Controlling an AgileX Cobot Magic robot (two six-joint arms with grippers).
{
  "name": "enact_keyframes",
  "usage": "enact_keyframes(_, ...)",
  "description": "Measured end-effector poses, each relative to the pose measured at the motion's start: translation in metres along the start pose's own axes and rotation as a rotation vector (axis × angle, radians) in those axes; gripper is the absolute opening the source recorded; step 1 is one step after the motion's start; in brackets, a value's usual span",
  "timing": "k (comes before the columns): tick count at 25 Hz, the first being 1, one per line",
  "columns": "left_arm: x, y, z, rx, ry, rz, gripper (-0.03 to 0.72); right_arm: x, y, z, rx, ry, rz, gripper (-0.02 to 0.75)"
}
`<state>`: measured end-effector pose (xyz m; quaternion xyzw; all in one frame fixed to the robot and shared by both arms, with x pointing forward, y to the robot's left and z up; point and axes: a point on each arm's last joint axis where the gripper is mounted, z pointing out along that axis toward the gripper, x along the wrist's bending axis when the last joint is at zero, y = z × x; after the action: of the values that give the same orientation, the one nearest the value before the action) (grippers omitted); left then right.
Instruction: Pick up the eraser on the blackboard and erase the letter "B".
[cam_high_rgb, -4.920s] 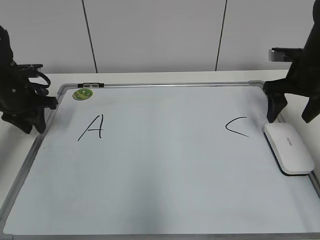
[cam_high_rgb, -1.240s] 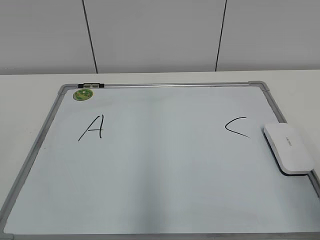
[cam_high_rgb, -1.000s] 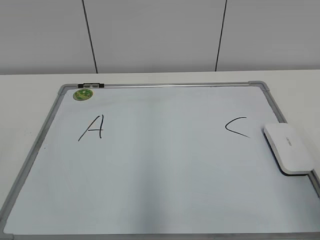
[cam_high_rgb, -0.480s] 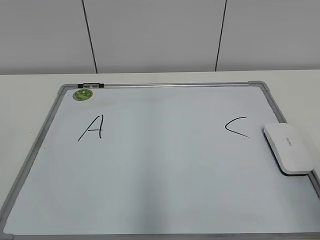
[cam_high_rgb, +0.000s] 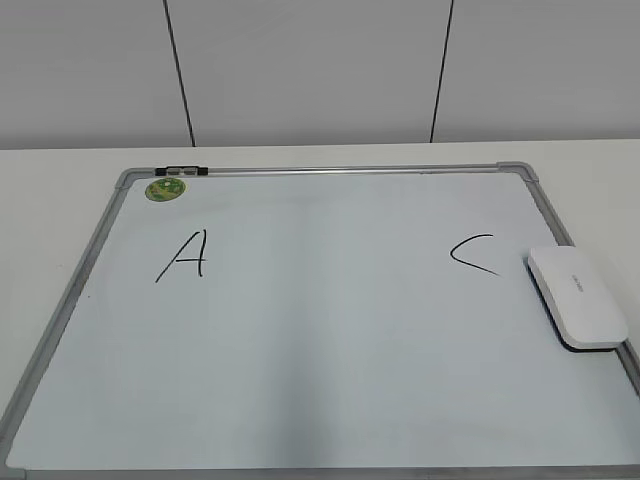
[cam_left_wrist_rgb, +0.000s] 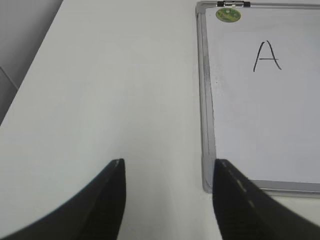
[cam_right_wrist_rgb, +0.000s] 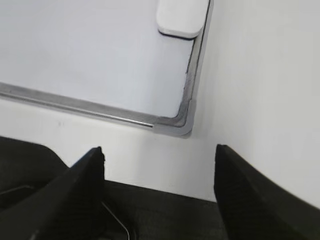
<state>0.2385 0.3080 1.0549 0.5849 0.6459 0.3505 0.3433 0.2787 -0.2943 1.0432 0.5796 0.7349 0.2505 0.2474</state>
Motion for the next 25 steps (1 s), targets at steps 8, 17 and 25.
enact_keyframes(8, 0.001, -0.003, -0.004, -0.032, -0.003, -0.002, 0.419, 0.001, -0.021, -0.024, -0.185, -0.077, 0.061, 0.51)
enact_keyframes(17, 0.001, -0.003, -0.005, -0.038, -0.001, -0.004, 0.419, 0.003, -0.036, -0.036, -0.302, -0.092, 0.062, 0.51)
enact_keyframes(25, 0.001, -0.003, -0.005, -0.038, -0.001, -0.004, 0.419, 0.003, -0.037, -0.035, -0.3, -0.092, 0.062, 0.51)
